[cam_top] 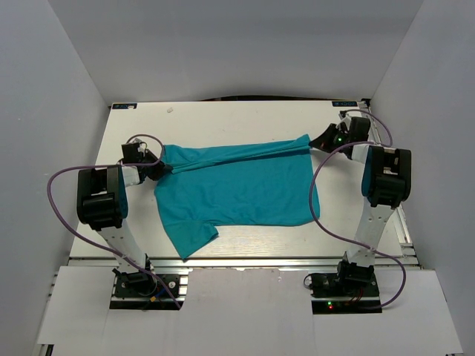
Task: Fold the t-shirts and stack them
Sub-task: Fold the flattened tshirt in 1/3 of the way
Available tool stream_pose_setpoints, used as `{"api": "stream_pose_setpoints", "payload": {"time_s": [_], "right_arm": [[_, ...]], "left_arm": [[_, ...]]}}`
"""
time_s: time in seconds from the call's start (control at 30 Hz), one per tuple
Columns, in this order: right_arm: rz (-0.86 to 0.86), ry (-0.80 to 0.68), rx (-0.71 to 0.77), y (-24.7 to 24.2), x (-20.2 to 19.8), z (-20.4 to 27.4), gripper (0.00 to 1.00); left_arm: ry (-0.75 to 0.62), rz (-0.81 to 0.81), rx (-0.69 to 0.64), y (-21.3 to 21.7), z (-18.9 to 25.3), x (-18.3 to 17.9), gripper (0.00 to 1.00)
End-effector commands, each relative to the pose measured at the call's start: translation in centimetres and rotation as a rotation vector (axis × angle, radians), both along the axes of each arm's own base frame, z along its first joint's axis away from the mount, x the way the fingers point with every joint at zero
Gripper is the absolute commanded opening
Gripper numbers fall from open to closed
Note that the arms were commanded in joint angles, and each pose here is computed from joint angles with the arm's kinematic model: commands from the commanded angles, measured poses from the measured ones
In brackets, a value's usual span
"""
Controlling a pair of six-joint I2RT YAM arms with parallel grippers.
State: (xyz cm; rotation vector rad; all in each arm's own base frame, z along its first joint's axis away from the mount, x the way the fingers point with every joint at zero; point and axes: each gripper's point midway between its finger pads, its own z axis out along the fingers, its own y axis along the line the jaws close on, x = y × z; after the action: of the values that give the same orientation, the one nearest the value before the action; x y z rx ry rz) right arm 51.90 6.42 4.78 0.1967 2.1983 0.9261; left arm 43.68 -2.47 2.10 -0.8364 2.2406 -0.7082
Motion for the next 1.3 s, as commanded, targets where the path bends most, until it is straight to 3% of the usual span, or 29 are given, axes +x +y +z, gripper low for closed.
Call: {"api": "stream_pose_setpoints", "payload": {"time_s": [0.0, 0.33, 0.83, 1.17, 1.27], "right_arm": [[-0.003, -0.150, 0.007, -0.6, 1.3, 5.0, 0.00], [-0.012, 0.010, -0.047, -1.3, -0.5, 0.1, 0.00], [0.018, 0.075, -0.038, -0.7, -2.9, -1.5, 0.00], [-0.029, 0.158, -0.109, -2.1, -3.0, -4.8, 0.00], [-0.035, 0.173, -0.116, -2.2, -3.0, -5.2, 0.19]], "left_arm": [[-0.030, 0.045, 0.046, 1.5, 0.9, 1.1, 0.00], [-0.029, 0.050, 0.052, 1.6, 1.0, 1.2, 0.00], [-0.024, 0.057, 0.051, 1.8, 0.9, 1.3, 0.00], [-0.021, 0.058, 0.056, 1.8, 0.8, 1.3, 0.00], [-0.022, 0.064, 0.062, 2.0, 1.1, 1.3, 0.00]]}}
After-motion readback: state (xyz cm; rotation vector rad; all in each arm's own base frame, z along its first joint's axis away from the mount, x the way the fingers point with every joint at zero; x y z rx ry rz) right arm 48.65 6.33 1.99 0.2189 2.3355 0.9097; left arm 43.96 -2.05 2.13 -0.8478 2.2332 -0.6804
